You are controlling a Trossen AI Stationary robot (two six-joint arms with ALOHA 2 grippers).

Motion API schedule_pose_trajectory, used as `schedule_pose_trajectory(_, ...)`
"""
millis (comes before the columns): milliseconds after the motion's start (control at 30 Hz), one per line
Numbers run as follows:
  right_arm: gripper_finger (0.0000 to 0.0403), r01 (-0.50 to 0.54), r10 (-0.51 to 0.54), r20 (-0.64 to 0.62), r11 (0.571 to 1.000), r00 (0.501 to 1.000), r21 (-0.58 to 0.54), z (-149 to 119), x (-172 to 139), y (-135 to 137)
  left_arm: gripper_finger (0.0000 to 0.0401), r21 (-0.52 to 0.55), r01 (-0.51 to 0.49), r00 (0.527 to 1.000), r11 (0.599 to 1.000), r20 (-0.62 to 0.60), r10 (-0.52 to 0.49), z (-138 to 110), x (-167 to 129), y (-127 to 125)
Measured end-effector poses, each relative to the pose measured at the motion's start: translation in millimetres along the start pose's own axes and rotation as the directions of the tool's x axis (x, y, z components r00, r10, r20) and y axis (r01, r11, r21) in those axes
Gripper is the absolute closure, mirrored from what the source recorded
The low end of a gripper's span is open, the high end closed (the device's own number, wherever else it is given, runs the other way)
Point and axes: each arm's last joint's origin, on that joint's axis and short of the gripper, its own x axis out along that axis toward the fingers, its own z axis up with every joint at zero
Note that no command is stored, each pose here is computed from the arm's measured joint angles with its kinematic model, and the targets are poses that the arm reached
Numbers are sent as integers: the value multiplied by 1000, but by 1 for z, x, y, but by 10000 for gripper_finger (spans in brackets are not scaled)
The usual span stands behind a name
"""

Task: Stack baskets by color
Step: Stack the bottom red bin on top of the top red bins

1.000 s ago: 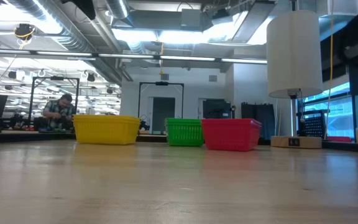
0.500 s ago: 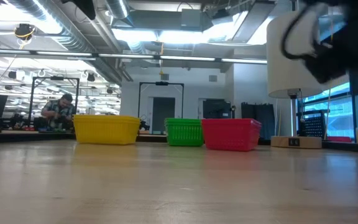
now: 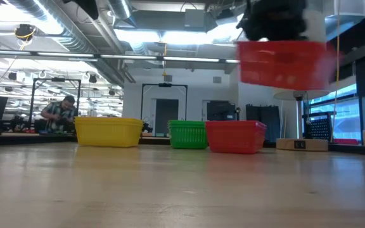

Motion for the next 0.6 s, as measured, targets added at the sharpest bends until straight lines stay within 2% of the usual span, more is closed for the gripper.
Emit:
schedule_pose_trajectory(100,402,-3,5,91,1000,996,-21,25,-9,-19,346,-6,3,1000,1000,9,-3,1,0,0)
schedule_pose_trajectory(267,403,-2,8,197,1000,980,-31,63,-8,-56,346,-19,9,999,1000,30,-8,3,0,-1)
schedule_pose_trajectory(467,403,44,-26,241,997,970,-69,103,13,-97,346,-25,7,999,1000,40,-6,4,0,-1)
schedule_pose_trajectory(600,403,23,-4,201,995,979,-93,121,34,-118,346,-53,-9,999,999,45,12,4,0,-1)
